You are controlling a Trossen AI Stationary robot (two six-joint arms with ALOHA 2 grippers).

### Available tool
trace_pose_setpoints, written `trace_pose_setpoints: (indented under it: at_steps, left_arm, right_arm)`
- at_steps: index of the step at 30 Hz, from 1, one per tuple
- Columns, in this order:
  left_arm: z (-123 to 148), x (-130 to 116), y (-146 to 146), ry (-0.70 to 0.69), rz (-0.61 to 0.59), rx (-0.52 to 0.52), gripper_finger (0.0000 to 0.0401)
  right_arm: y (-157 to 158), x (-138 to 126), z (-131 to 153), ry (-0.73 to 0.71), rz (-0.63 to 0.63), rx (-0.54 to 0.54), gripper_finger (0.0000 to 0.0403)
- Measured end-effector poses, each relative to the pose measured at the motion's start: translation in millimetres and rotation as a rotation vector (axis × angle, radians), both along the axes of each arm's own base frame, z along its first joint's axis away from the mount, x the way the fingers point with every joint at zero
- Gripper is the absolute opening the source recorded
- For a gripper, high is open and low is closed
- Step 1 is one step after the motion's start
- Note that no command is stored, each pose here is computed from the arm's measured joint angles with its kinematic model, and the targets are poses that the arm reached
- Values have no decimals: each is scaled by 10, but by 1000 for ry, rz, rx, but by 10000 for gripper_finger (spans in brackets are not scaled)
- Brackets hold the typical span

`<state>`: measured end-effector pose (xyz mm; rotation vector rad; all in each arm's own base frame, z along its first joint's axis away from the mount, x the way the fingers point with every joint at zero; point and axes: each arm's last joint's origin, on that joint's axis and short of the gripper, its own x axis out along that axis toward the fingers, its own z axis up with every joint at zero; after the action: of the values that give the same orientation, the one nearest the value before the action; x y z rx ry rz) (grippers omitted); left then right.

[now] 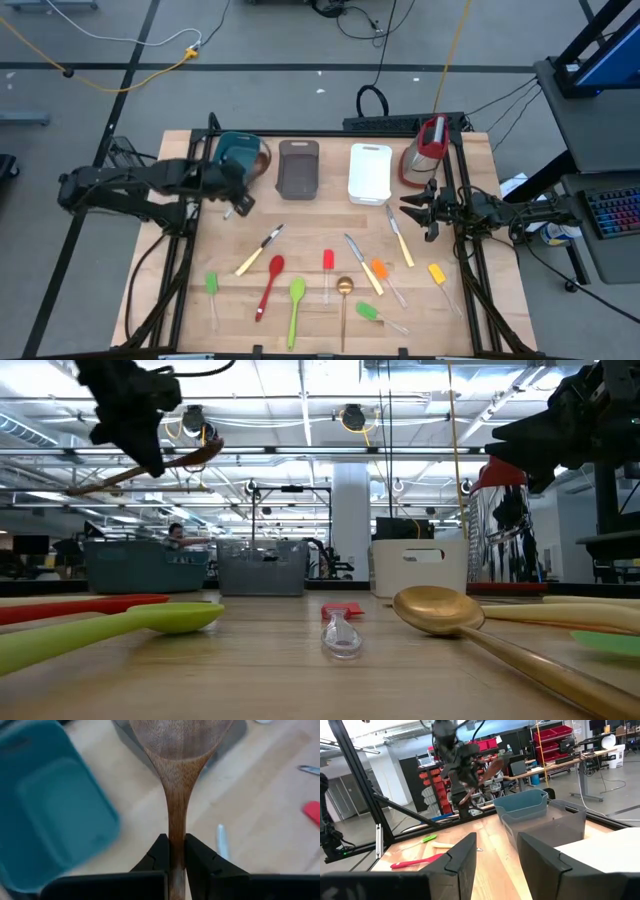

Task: Pick & Place Kitchen Items
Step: Put the brown serving spoon into the blue bin

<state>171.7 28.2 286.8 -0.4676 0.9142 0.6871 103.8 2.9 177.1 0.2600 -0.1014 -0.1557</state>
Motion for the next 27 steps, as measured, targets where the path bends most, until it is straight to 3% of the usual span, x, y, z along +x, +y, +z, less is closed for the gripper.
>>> trace_pose_setpoints:
  at_steps: [3,16,22,27]
  left_arm:
    - [22,58,188,72,10,28,21]
    - [-482,66,1042,439,167,-148,21]
    - [-698,-4,1304,535,252,-237,24]
    - [-847,-36,1431,600,258,-290,53]
  right_arm:
    - [0,0,4,-4,1,1,134]
    - [1,0,7,-7,3,2,134]
    - [1,0,6,-7,3,1,134]
    - [1,0,6,-7,3,1,134]
